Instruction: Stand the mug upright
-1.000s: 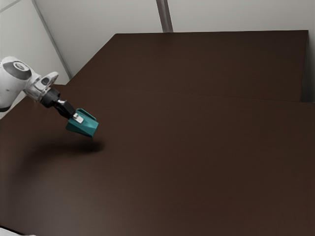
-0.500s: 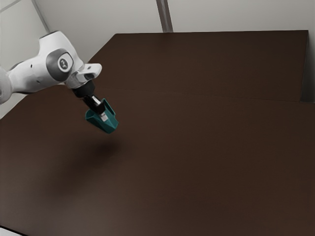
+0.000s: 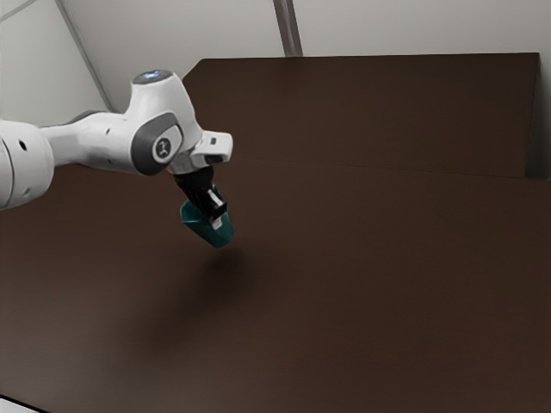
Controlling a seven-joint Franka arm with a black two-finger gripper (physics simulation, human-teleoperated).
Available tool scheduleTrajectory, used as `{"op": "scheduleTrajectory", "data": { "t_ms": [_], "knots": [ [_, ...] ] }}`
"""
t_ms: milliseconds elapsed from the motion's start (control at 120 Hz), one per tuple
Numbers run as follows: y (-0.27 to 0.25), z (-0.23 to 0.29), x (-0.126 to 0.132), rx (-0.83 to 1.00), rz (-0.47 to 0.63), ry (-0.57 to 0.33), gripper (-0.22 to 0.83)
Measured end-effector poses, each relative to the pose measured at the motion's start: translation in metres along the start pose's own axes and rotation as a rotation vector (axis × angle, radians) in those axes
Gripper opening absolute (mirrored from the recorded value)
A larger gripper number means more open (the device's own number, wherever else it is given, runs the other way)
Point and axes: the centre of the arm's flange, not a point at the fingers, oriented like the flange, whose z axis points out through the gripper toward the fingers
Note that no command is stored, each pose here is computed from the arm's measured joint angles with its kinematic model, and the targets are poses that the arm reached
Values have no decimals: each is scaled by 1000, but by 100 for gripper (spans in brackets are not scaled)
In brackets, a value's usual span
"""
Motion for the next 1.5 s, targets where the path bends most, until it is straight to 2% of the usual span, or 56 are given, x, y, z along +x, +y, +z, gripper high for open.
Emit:
{"op": "scheduleTrajectory", "data": {
  "t_ms": [475, 842, 1008, 1125, 1283, 1425, 1500],
  "knots": [
    [2, 45, -2, -18, -130, -100, -17],
    [11, 67, 4, -13, -169, -133, -16],
    [13, 65, 5, -4, -183, -131, 20],
    [17, 57, 5, 8, -188, -120, 38],
    [27, 35, 5, 39, -192, -96, 50],
    [32, 11, 6, 53, -206, -74, 56],
    [28, -22, 13, 48, -232, -28, 57]
  ]
}}
